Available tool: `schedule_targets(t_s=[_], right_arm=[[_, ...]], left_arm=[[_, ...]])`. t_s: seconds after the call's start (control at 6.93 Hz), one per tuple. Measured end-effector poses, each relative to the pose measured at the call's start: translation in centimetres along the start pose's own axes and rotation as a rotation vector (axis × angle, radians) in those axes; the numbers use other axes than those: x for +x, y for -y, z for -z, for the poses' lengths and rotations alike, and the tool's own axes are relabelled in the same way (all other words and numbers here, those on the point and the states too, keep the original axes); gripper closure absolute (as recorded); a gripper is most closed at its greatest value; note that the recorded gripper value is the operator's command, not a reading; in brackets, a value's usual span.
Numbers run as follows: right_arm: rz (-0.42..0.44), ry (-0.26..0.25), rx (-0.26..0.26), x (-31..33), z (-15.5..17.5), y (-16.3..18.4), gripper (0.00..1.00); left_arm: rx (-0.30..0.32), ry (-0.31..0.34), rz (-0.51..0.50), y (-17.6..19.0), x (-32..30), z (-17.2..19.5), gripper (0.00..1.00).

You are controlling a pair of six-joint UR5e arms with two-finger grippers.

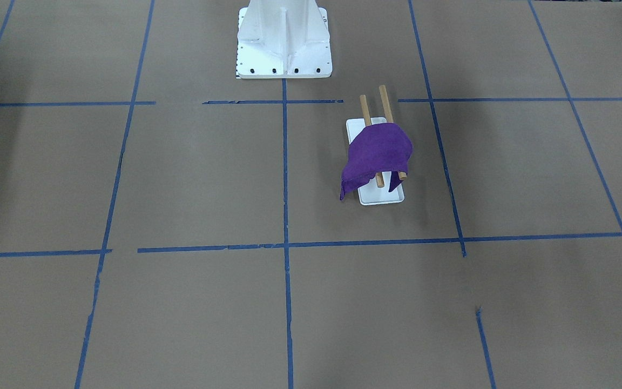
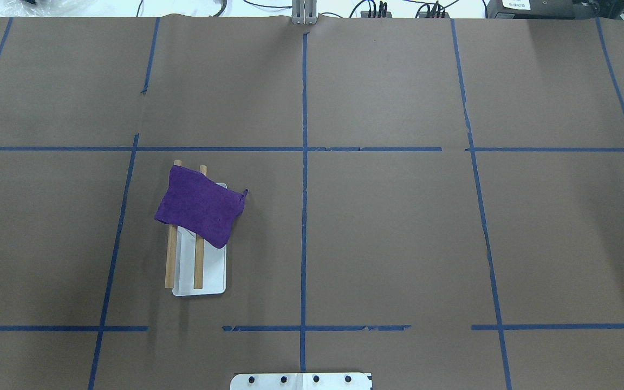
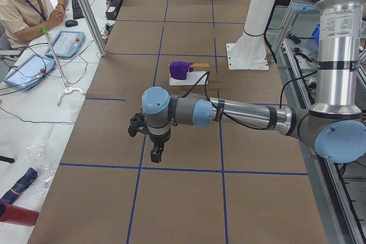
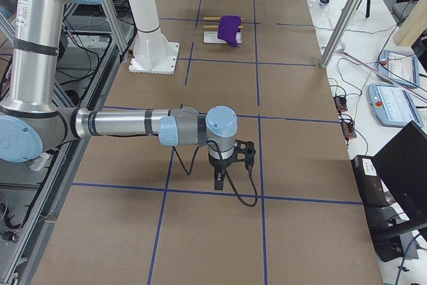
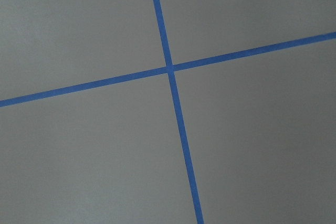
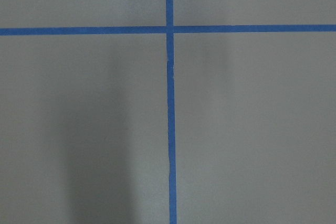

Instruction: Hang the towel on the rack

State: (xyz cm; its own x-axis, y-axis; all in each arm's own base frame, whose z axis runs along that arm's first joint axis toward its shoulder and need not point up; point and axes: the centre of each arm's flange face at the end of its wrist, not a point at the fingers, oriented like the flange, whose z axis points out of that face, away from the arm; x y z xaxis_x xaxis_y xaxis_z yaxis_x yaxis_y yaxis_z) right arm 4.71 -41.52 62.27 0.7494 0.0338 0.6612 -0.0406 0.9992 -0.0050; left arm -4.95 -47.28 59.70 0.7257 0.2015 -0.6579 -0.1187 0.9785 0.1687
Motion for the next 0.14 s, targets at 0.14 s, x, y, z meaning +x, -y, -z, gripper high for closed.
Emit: schedule_targets(t_s=[0.14], right_arm=[[0.000, 0.000, 0.000, -0.01, 0.01, 0.02, 0.00]], left_arm=[[0.002, 0.000, -0.002, 0.02, 0.10, 0.12, 0.00]])
